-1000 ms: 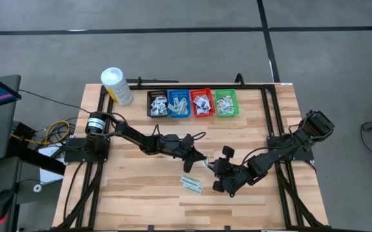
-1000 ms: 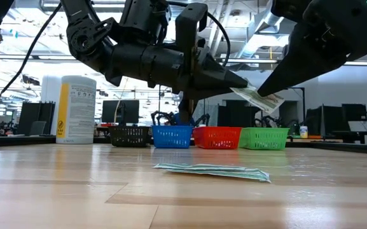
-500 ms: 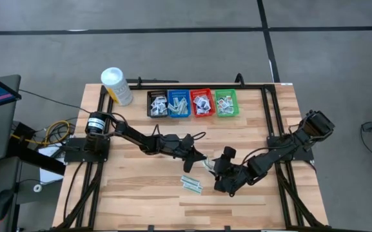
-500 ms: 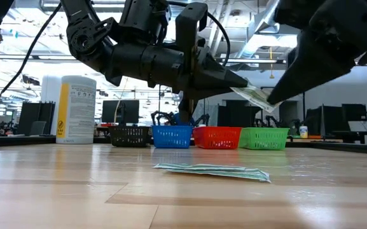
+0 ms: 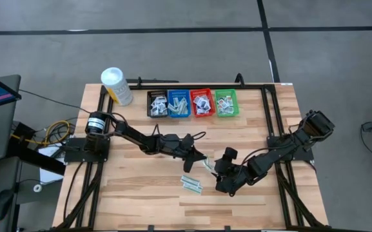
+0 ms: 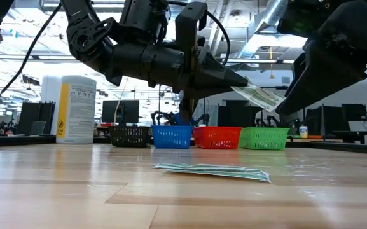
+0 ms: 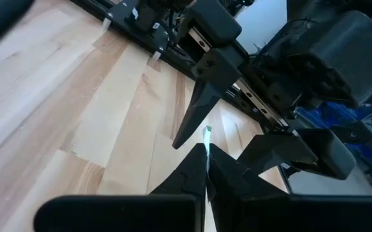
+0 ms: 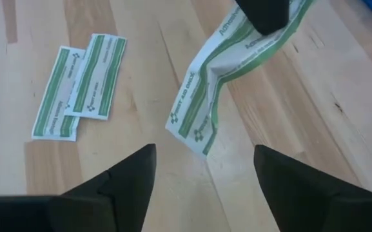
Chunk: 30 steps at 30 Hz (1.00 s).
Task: Pick & Place First Aid Supplies
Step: Put the green pad into the blue bin
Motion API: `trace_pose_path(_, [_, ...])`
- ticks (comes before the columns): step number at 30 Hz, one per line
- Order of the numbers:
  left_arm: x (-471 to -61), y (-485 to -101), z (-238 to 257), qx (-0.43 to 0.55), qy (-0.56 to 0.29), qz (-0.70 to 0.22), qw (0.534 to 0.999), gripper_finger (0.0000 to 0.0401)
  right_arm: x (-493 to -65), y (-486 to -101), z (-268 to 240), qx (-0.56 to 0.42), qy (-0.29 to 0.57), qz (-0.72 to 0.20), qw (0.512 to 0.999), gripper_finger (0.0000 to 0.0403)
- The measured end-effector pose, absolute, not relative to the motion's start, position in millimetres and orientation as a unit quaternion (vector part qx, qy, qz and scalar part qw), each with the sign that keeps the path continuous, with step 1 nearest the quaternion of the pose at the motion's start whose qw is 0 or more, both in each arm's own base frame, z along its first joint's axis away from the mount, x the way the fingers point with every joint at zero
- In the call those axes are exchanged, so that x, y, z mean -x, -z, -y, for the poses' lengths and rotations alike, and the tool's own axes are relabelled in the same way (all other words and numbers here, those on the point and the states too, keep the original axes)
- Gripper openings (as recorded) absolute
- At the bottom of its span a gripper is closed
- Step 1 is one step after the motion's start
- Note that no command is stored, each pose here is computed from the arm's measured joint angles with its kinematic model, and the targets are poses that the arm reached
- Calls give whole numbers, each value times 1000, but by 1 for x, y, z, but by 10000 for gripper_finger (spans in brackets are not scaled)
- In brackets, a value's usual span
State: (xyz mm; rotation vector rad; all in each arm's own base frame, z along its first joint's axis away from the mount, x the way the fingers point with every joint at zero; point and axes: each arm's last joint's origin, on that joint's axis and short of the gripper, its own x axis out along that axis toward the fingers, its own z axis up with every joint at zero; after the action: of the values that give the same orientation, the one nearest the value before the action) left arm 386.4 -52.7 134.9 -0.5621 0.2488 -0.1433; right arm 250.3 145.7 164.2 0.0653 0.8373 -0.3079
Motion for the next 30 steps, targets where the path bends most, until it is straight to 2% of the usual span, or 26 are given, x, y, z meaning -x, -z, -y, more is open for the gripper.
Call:
trace_pose_path(6, [-386, -153, 38, 242, 58, -93, 964, 9, -251, -164, -146, -33, 148, -403, 903, 255])
trace_pose_path(10, [-378, -184, 22, 178, -1, -73, 981, 7, -251, -165, -146, -36, 147, -400, 904, 255])
trace_pose_path(14, [-360, -217, 7, 68, -165, -75, 981, 7, -252, -165, -147, -41, 145, -394, 907, 255])
trace_pose_path(18, [-340, -236, -9, -8, -373, -85, 924, 10, -253, -166, -147, -44, 144, -391, 908, 255])
trace_pose_path(20, [-334, -243, -19, -32, -433, -89, 897, 8, -253, -166, -148, -44, 144, -391, 908, 255])
trace_pose_path(22, [-331, -246, -30, -35, -453, -92, 886, 6, -253, -166, -148, -46, 143, -389, 909, 255])
trace_pose_path(27, [-333, -238, -65, 25, -409, -91, 908, 8, -255, -167, -148, -51, 143, -383, 911, 255])
trace_pose_path(30, [-332, -225, -83, 49, -423, -114, 898, 7, -255, -167, -148, -54, 142, -380, 913, 255])
